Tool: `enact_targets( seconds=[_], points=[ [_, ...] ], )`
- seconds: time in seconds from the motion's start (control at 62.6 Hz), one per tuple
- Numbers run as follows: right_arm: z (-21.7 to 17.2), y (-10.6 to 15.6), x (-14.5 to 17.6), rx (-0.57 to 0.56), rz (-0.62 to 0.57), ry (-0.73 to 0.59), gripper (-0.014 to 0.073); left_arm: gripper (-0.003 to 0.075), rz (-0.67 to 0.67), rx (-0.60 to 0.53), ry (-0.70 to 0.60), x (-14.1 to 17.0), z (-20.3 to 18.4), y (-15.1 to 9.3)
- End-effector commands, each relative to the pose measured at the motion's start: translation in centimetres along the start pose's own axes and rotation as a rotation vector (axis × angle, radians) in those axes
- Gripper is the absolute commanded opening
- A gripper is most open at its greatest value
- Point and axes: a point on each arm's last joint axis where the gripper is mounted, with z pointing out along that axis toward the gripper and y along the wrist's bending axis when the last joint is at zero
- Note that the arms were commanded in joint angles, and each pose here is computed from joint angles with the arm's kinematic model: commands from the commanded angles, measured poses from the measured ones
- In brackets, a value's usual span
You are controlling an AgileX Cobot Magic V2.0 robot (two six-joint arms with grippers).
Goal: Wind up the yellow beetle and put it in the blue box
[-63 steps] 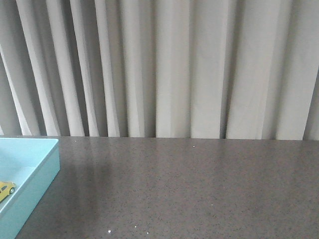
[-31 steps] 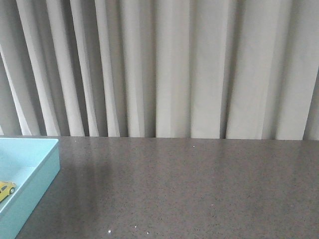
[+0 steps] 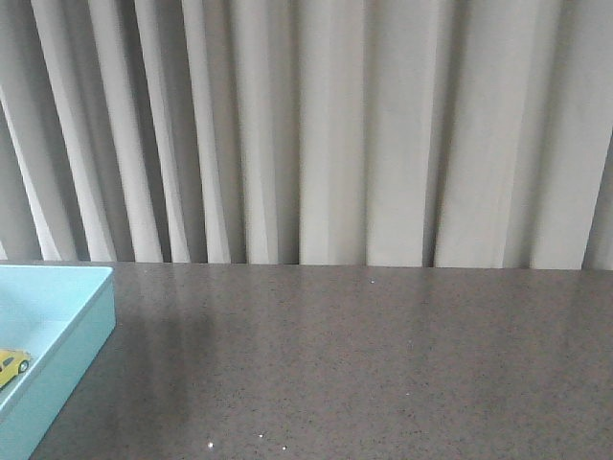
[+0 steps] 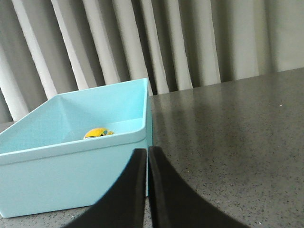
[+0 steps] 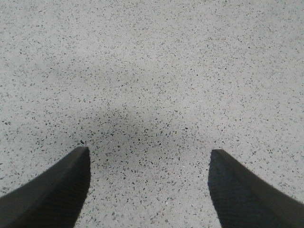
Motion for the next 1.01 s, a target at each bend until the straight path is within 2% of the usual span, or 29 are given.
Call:
enact_targets(
  seconds=[0.0,0.16,0.767,0.863,0.99],
  points=[
    [-0.7,0.0,-1.0,-0.002,-0.007,-0.084,0.0505,-0.0006,-0.031,-0.003,-0.107,-0.6,-0.2,0.0],
    [-0.7,0.0,-1.0,-0.001,-0.007,-0.080,0.0505,-0.0006,-0.034,0.004,-0.061,-0.1,-0.2,0.0],
    [-0.8,-0.1,-1.0,0.003,-0.014,-0.083,0.0505,-0.0007,-0.033,0.005,-0.054,-0.1,-0.2,0.0],
    [-1.8,-0.6,-0.8,0.044,-0.052,-0.128,0.0498,-0.0007,-0.033,0.005,-0.054,-0.1,-0.2,0.0],
    [-4.2,-1.3,-0.1,0.061,-0.016,-0.223,0.0498,-0.0007,-0.033,0.004,-0.054,-0.1,-0.2,0.0]
  ],
)
